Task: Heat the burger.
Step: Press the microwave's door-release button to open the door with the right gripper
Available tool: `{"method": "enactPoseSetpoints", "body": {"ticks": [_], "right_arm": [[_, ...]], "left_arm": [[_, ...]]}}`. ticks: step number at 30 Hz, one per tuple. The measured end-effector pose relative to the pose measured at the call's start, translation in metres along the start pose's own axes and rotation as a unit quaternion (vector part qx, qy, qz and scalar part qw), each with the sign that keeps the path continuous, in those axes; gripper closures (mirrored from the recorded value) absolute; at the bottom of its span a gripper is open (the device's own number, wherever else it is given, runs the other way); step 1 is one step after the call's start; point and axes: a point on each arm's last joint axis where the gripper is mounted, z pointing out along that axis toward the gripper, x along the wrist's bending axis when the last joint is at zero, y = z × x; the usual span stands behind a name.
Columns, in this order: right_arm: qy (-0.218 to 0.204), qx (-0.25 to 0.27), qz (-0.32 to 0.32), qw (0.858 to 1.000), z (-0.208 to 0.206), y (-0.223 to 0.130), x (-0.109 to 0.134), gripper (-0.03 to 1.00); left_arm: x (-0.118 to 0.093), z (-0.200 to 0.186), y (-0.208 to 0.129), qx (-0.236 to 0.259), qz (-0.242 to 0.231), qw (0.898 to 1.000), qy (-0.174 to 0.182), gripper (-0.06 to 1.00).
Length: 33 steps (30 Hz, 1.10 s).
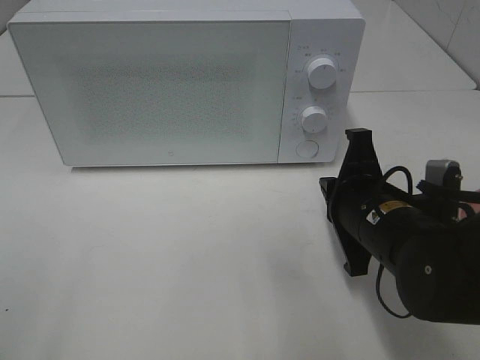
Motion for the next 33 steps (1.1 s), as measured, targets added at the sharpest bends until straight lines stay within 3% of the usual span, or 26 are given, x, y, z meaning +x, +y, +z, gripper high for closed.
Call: {"method": "enactPoseSetpoints", "body": {"ticks": [11, 33], "right_arm": [[0.018, -0.005, 0.009, 1.0, 0.031, 0.009, 0.011, 0.95], [0.013, 0.009, 0.02, 1.0, 0.089, 0.012, 0.003, 0.95]], "left_arm": [[0.0, 0.0, 0.0, 0.0, 0.0, 1.0, 0.0, -0.04], [0.0, 0.0, 0.0, 0.0, 0.0, 1.0, 0.0, -0.04]]}}
